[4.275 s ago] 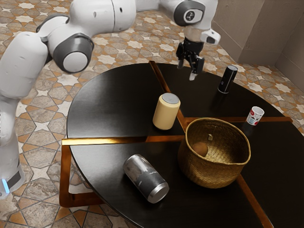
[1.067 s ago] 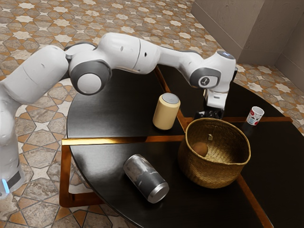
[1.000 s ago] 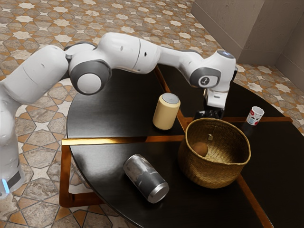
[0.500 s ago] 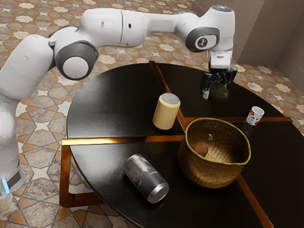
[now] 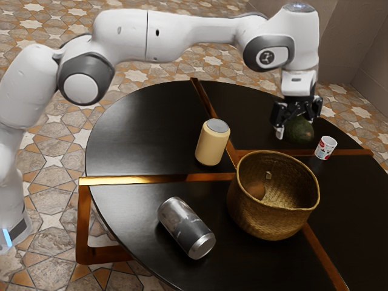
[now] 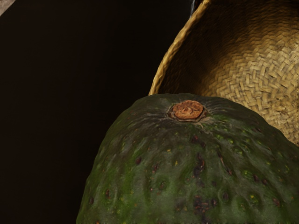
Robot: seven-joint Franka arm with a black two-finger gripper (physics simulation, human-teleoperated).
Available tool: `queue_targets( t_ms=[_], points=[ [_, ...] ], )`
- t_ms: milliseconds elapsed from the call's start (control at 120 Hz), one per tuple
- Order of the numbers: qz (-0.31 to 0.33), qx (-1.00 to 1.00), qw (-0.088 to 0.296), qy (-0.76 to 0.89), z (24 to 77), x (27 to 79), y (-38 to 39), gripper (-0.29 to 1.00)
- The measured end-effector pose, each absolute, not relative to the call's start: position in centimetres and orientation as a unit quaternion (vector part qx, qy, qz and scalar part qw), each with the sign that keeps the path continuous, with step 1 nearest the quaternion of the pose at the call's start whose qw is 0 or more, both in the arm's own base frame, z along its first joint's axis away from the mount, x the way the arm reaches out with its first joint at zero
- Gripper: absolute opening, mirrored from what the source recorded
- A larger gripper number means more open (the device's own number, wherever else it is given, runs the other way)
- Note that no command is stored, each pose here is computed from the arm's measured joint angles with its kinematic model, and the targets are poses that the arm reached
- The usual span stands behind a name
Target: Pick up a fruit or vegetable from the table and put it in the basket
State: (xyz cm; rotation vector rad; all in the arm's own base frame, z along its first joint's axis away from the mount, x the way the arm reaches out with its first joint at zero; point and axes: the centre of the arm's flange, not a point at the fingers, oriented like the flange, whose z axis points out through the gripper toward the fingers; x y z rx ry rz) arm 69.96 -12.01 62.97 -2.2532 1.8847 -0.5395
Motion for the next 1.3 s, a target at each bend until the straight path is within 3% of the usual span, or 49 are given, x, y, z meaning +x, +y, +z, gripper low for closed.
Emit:
queue_targets(
  t_ms=[400, 542, 675, 1175, 1300],
  points=[
    [-0.172, -0.731, 0.076, 0.656, 61.9, 69.1, -17.9, 0.07],
    [-0.165, -0.728, 0.072, 0.661, 61.3, 69.0, -18.7, 0.41],
    [-0.16, -0.726, 0.066, 0.665, 61.0, 68.8, -19.4, 0.56],
    [-0.151, -0.723, 0.057, 0.672, 60.2, 68.8, -19.8, 0.69],
    [-0.068, -0.751, 0.028, 0.656, 58.8, 68.2, -14.5, 0.7]
  ],
)
